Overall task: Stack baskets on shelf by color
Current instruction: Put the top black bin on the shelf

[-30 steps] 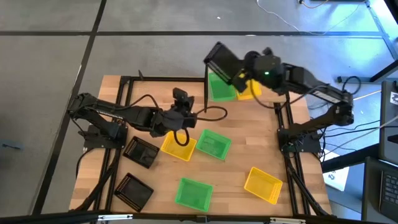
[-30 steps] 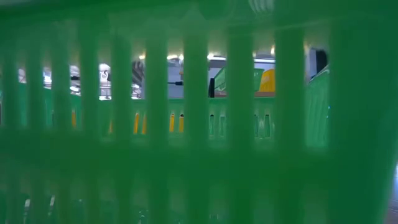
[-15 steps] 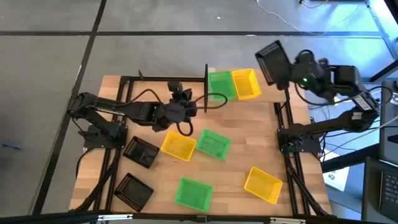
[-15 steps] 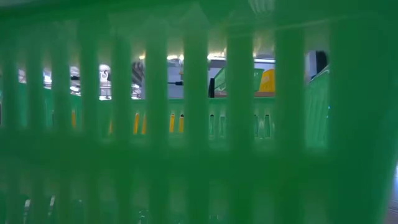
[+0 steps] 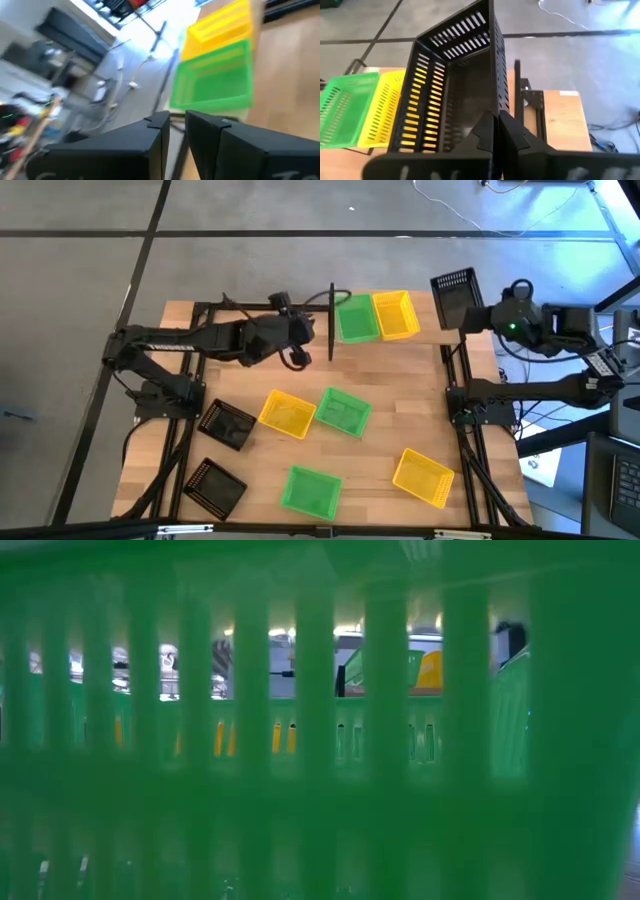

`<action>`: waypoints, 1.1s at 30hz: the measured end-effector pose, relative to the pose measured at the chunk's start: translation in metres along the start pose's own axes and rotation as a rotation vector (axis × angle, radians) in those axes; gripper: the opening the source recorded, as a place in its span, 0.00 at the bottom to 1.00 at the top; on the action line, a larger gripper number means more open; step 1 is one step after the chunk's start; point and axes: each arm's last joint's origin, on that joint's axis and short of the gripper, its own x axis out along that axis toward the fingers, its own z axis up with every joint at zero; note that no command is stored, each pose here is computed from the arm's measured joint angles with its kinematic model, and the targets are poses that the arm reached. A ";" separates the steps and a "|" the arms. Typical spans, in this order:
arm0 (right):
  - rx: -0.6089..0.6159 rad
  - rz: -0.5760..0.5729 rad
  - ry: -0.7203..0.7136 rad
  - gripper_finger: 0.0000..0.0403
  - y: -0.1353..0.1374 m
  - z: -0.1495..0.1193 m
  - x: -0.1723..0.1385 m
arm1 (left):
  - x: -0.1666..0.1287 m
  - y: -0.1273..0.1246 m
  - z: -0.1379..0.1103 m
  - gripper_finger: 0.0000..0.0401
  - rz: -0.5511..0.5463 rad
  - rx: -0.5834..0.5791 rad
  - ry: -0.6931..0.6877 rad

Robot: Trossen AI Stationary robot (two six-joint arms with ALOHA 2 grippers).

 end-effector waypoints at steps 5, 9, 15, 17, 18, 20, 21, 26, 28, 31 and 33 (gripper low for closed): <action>0.042 0.016 0.013 0.00 -0.003 -0.012 0.010 | 0.003 0.015 -0.001 0.14 -0.191 -0.150 -0.094; 0.065 0.017 0.018 0.00 0.000 -0.018 0.018 | 0.001 0.032 0.000 0.14 -0.297 -0.234 -0.162; 0.095 -0.039 0.060 0.00 0.000 -0.025 0.029 | -0.003 0.041 0.004 0.14 -0.311 -0.269 -0.188; 0.092 -0.051 0.065 0.00 0.001 -0.027 0.034 | -0.004 0.042 0.005 0.14 -0.309 -0.266 -0.190; 0.091 -0.043 0.066 0.00 0.002 -0.027 0.035 | -0.003 0.041 0.004 0.14 -0.312 -0.263 -0.185; 0.078 -0.040 0.059 0.00 0.003 -0.026 0.038 | -0.003 0.042 0.005 0.14 -0.312 -0.260 -0.187; 0.076 -0.046 0.056 0.00 0.003 -0.026 0.039 | -0.004 0.042 0.006 0.14 -0.310 -0.262 -0.190; 0.068 -0.062 0.071 0.00 0.004 -0.028 0.050 | -0.004 0.042 0.005 0.14 -0.314 -0.257 -0.181; 0.063 -0.047 0.090 0.00 0.006 -0.029 0.055 | -0.004 0.042 0.005 0.14 -0.314 -0.257 -0.181; 0.054 -0.009 0.087 0.00 0.008 -0.026 0.062 | -0.004 0.042 0.005 0.14 -0.315 -0.256 -0.179; 0.052 -0.017 0.083 0.00 0.007 -0.024 0.064 | -0.004 0.042 0.005 0.14 -0.314 -0.256 -0.179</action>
